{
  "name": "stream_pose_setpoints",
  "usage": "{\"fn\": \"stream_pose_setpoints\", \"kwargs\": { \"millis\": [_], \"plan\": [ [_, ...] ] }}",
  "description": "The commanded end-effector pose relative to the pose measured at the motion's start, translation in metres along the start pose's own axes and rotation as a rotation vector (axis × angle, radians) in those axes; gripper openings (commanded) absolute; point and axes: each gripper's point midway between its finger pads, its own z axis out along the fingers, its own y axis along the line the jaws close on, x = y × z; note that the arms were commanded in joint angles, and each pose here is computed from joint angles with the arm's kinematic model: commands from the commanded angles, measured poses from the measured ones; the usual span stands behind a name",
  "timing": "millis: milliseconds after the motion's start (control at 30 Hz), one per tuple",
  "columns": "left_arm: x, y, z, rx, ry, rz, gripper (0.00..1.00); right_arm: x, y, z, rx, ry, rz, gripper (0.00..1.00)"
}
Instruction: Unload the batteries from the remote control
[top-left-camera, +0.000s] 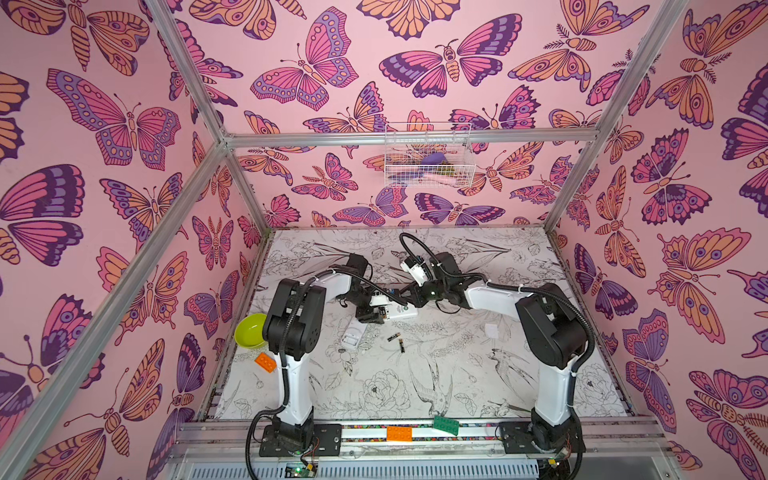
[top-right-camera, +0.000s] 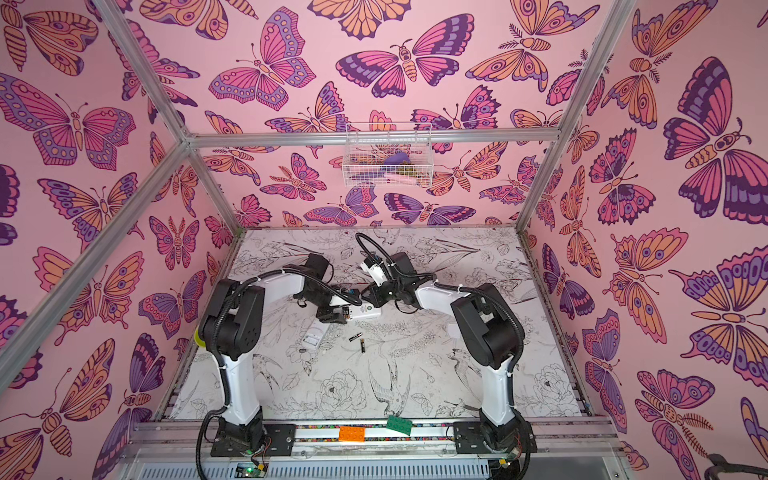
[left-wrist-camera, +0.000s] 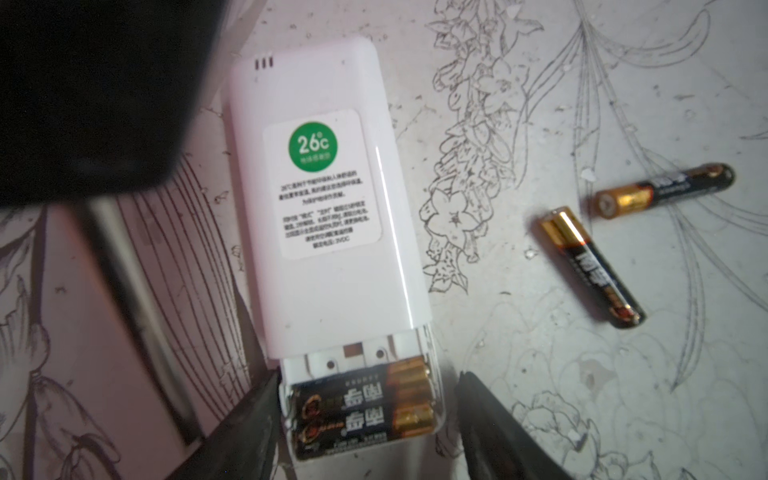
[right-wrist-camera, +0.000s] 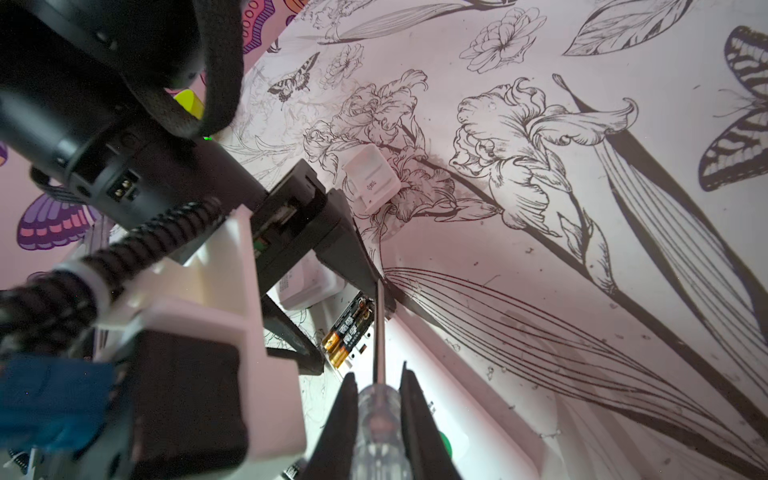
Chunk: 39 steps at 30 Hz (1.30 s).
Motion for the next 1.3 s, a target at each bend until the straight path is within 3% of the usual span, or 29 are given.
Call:
{"fn": "stream_pose_setpoints", "kwargs": {
  "millis": [0, 267, 400, 467, 567, 600, 833, 1067, 1267],
  "plan": [
    [0.031, -0.026, 0.018, 0.081, 0.101, -0.062, 0.69, 0.007, 0.007, -0.008, -0.108, -0.011, -0.001, 0.00],
    [0.032, -0.024, 0.019, 0.068, 0.102, -0.068, 0.66, 0.022, 0.011, -0.024, -0.175, -0.023, -0.076, 0.00],
    [0.031, -0.024, 0.021, 0.058, 0.109, -0.051, 0.58, 0.013, 0.012, -0.021, -0.210, -0.075, -0.093, 0.00],
    [0.030, -0.025, 0.022, 0.056, 0.110, -0.035, 0.46, 0.009, 0.011, -0.018, -0.221, -0.091, -0.089, 0.00],
    [0.026, -0.027, 0.022, 0.052, 0.108, 0.024, 0.15, 0.005, 0.006, -0.015, -0.210, -0.098, -0.075, 0.00],
    [0.026, -0.026, 0.023, 0.047, 0.108, 0.036, 0.14, 0.005, 0.006, -0.015, -0.207, -0.101, -0.079, 0.00],
    [0.004, -0.020, 0.027, 0.041, 0.072, -0.013, 0.33, 0.017, 0.000, -0.015, -0.163, -0.057, -0.074, 0.00],
    [0.026, -0.032, 0.029, 0.049, 0.166, -0.002, 0.56, 0.026, -0.001, -0.007, -0.142, -0.025, -0.078, 0.00],
    [0.033, -0.031, 0.027, 0.041, 0.169, -0.038, 0.59, 0.030, -0.005, -0.002, -0.119, -0.020, -0.081, 0.00]
  ]
}}
